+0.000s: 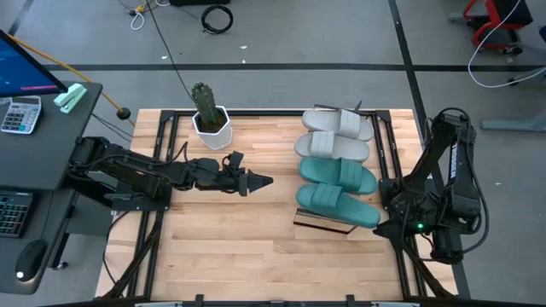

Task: Pick and place slides into the shelf
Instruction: Put the green slide on the shelf

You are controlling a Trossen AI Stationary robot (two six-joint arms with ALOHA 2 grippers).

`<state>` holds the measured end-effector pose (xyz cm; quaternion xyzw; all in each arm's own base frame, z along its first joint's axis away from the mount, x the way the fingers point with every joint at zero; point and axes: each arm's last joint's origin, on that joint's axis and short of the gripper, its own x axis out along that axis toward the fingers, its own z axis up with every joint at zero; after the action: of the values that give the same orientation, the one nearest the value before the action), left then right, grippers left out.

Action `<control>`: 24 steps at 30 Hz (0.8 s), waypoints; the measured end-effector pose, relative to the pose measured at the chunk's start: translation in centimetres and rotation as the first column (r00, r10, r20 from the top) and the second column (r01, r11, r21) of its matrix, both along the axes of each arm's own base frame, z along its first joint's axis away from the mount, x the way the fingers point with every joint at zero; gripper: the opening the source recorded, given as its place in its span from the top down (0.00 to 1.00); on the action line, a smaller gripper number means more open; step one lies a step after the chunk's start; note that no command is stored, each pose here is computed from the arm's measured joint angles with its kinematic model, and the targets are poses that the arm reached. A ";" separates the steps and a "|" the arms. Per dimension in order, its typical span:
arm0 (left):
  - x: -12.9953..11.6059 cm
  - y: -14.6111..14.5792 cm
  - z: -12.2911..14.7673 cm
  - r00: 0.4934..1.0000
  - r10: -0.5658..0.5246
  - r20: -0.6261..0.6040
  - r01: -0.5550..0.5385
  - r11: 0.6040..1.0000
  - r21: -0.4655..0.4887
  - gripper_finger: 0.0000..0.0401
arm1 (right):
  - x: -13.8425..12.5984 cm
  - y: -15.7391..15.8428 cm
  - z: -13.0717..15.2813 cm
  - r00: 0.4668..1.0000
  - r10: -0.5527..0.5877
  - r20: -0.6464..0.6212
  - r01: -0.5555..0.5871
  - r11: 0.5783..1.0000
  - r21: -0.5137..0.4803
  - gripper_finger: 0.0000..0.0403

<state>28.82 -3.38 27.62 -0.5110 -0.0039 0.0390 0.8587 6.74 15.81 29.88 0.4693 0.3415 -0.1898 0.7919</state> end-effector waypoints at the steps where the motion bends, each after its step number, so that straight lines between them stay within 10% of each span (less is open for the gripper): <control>1: 0.0 0.0 0.0 1.000 0.000 0.000 0.000 1.000 0.001 0.73 | 0.0 0.0 0.0 1.000 0.000 -0.001 0.000 1.000 -0.002 0.61; 24: 0.0 0.0 0.0 1.000 -0.002 -0.001 0.002 1.000 0.002 0.73 | 0.0 -1.3 0.7 0.997 -0.011 -0.073 0.003 0.994 -0.107 0.61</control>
<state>28.82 -3.42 27.61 -0.5103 -0.0032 0.0383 0.8591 6.75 14.47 30.59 0.4201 0.3580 -0.2276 0.8022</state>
